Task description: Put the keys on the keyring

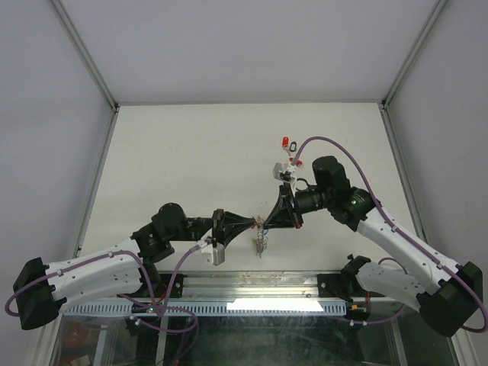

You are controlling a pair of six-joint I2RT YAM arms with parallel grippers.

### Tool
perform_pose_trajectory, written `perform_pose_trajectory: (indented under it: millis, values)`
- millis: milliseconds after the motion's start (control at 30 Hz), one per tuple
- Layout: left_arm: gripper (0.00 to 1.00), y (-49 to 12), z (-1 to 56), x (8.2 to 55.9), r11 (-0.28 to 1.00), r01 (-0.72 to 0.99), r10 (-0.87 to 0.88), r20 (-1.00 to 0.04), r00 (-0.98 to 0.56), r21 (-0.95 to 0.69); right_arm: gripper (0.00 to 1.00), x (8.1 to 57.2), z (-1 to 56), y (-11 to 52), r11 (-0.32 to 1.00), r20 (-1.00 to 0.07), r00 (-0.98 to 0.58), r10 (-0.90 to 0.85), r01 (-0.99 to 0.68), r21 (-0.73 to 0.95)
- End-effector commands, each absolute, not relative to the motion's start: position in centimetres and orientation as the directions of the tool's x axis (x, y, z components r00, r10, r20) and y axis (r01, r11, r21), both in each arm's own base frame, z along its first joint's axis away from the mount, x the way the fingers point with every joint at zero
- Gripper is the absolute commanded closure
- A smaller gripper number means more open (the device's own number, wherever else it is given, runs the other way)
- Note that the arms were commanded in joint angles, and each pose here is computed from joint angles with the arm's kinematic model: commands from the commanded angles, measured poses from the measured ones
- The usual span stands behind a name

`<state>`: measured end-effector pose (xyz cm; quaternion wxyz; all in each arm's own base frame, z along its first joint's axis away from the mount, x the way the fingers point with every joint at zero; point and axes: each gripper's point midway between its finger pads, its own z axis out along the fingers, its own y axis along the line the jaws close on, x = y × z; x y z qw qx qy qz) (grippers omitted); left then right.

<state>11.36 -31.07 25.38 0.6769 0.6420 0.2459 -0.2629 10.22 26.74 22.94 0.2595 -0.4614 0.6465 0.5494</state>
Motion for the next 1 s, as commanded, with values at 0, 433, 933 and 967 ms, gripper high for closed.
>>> perform_pose_trajectory:
  millis: [0,433,933,967]
  values:
    - [1.00,-31.35,27.70,11.07,0.043,0.628,-0.092,-0.623,0.777,0.777,1.00,10.34,25.25,27.20,-0.089,-0.886,-0.382,-0.265,-0.905,0.417]
    - [1.00,-31.59,27.07,11.03,0.011,0.627,-0.081,-0.624,0.777,0.779,1.00,10.09,25.43,27.21,-0.106,-0.887,-0.381,-0.261,-0.902,0.418]
    - [1.00,-31.79,27.05,10.64,-0.012,0.626,-0.097,-0.624,0.776,0.780,1.00,10.32,25.08,27.34,-0.097,-0.882,-0.391,-0.263,-0.899,0.427]
    - [1.00,-31.81,27.00,10.60,-0.016,0.627,-0.097,-0.625,0.774,0.779,1.00,10.33,25.10,27.34,-0.096,-0.883,-0.389,-0.263,-0.900,0.425]
